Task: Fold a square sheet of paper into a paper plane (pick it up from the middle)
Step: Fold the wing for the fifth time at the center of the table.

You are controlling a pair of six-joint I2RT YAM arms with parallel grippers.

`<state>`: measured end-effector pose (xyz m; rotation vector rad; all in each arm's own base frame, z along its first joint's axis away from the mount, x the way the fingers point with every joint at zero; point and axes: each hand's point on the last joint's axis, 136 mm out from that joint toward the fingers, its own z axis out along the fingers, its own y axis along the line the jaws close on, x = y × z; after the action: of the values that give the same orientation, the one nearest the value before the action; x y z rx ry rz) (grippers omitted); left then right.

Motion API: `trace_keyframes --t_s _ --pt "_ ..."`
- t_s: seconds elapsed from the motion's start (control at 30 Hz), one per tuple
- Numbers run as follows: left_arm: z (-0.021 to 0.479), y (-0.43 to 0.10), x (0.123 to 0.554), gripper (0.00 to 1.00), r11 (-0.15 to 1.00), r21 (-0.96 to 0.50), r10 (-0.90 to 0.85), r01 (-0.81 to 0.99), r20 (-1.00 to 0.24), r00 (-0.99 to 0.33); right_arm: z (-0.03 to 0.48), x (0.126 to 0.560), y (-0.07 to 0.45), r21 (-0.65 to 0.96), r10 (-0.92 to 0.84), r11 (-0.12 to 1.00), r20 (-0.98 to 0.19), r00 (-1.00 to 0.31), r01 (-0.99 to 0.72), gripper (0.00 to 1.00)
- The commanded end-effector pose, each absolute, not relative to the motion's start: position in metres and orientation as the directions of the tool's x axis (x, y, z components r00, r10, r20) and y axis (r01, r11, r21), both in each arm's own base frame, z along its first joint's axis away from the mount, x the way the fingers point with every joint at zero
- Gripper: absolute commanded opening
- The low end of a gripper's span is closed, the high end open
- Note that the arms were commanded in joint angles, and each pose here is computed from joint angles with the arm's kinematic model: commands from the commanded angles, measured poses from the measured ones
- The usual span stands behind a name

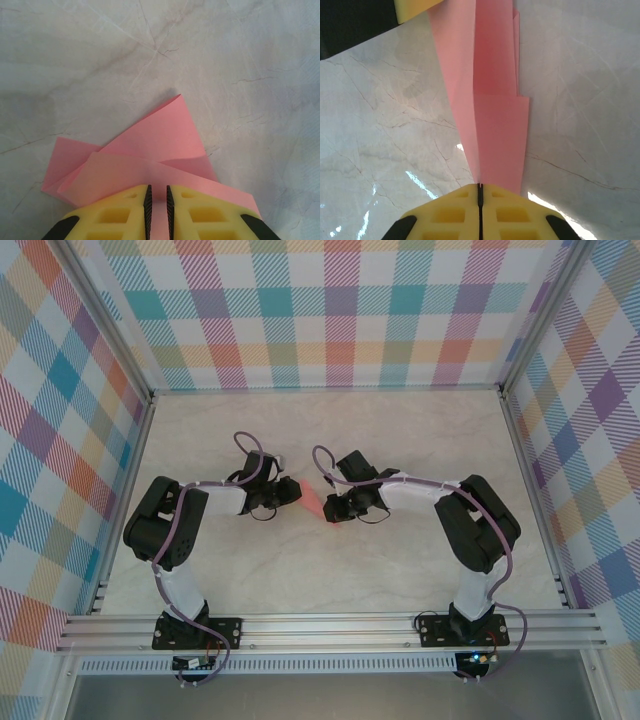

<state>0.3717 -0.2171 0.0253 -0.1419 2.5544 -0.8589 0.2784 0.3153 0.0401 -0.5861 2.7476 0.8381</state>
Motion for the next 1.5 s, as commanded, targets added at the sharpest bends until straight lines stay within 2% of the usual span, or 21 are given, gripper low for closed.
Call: trace_keyframes --t_s 0.0,0.3,0.7,0.97,1.47 --pt "0.044 -0.222 0.372 0.21 0.798 -0.601 -0.237 0.053 -0.393 -0.889 0.039 0.278 0.324 0.513 -0.316 0.742 -0.299 -0.901 -0.431 0.04" --pt "0.072 -0.224 0.360 0.29 0.741 -0.665 -0.275 0.094 -0.428 -0.861 0.037 0.273 0.337 0.603 -0.286 0.700 -0.254 -0.924 -0.382 0.02" --pt "0.071 -0.231 0.343 0.28 0.708 -0.689 -0.249 0.157 -0.452 -0.857 0.036 0.282 0.331 0.723 -0.182 0.640 -0.185 -0.966 -0.260 0.00" --pt "0.071 -0.233 0.346 0.29 0.695 -0.698 -0.258 0.171 -0.464 -0.847 0.027 0.282 0.328 0.748 -0.160 0.629 -0.139 -0.977 -0.210 0.00" --pt "0.058 -0.248 0.347 0.23 0.695 -0.695 -0.216 0.183 -0.445 -0.869 0.017 0.279 0.326 0.759 -0.157 0.629 -0.085 -0.984 -0.166 0.02"
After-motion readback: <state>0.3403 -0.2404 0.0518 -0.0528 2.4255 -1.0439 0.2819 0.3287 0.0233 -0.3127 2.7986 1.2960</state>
